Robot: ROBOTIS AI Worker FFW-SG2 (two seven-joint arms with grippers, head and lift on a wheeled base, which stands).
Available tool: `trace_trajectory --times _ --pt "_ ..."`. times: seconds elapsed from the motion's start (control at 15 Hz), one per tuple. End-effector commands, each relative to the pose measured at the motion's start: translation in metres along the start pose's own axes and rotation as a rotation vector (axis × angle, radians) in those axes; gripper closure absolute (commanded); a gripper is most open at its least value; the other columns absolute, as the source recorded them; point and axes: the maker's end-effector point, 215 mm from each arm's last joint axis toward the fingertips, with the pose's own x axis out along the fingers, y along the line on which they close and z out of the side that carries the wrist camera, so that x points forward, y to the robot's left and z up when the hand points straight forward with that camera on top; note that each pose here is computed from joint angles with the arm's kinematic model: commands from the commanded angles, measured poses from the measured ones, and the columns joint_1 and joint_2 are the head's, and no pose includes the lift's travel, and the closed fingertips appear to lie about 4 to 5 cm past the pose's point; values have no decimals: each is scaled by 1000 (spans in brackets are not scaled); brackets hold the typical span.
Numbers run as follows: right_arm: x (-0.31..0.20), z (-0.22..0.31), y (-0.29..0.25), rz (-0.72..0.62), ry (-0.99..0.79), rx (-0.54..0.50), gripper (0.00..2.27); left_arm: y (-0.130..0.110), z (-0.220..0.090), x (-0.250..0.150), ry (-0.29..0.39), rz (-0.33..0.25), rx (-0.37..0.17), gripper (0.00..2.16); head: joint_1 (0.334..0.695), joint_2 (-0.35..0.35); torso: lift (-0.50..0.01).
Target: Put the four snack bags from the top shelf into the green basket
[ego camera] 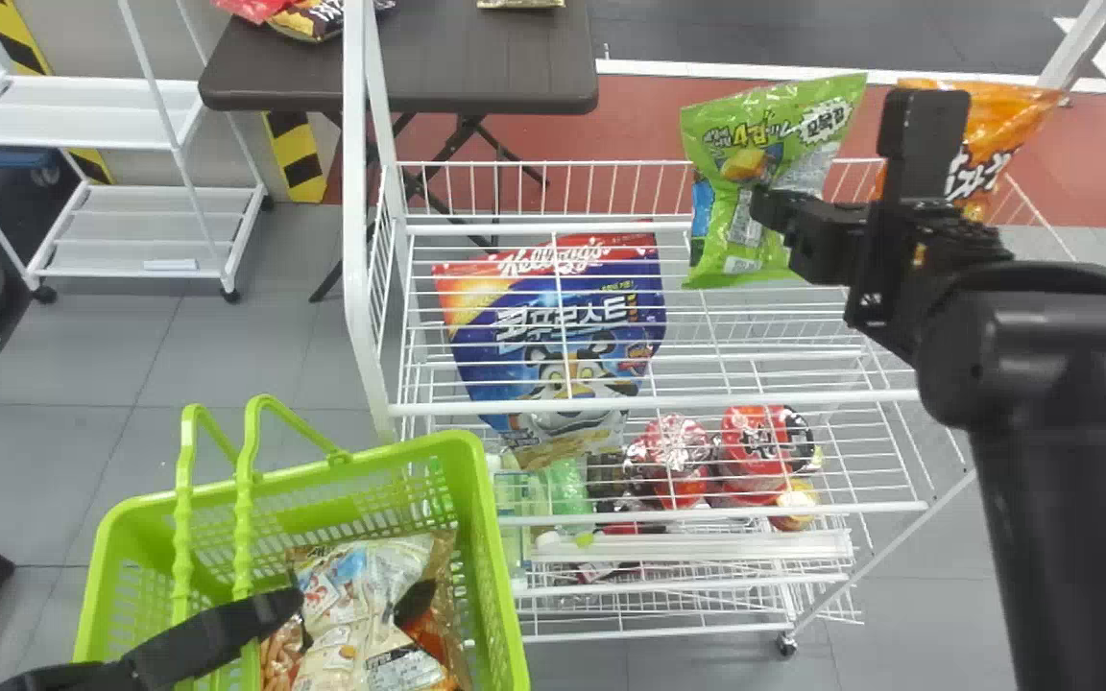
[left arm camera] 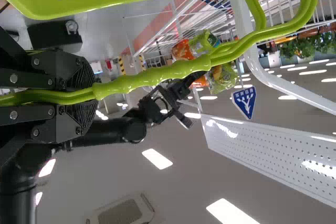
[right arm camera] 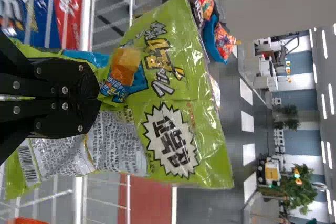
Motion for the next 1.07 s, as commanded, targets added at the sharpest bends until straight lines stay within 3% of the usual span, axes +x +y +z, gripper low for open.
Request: trace_trajectory --times 0.0,0.2,0.33,0.73,1.0 --pt "-53 -11 46 87 30 34 2253 -2 0 1 1 -12 0 2145 695 -18 0" --pt "-116 -45 118 244 110 81 2250 -3 1 5 6 -17 4 2148 695 26 0" --pt "-141 -72 166 352 177 101 2250 -4 2 8 12 -23 7 2148 695 96 0" --pt "-165 -114 301 609 269 87 2250 -4 -1 12 22 -28 4 2148 695 327 0" --pt "-161 -152 357 716 347 145 2253 -4 0 13 22 -29 7 2148 695 350 0"
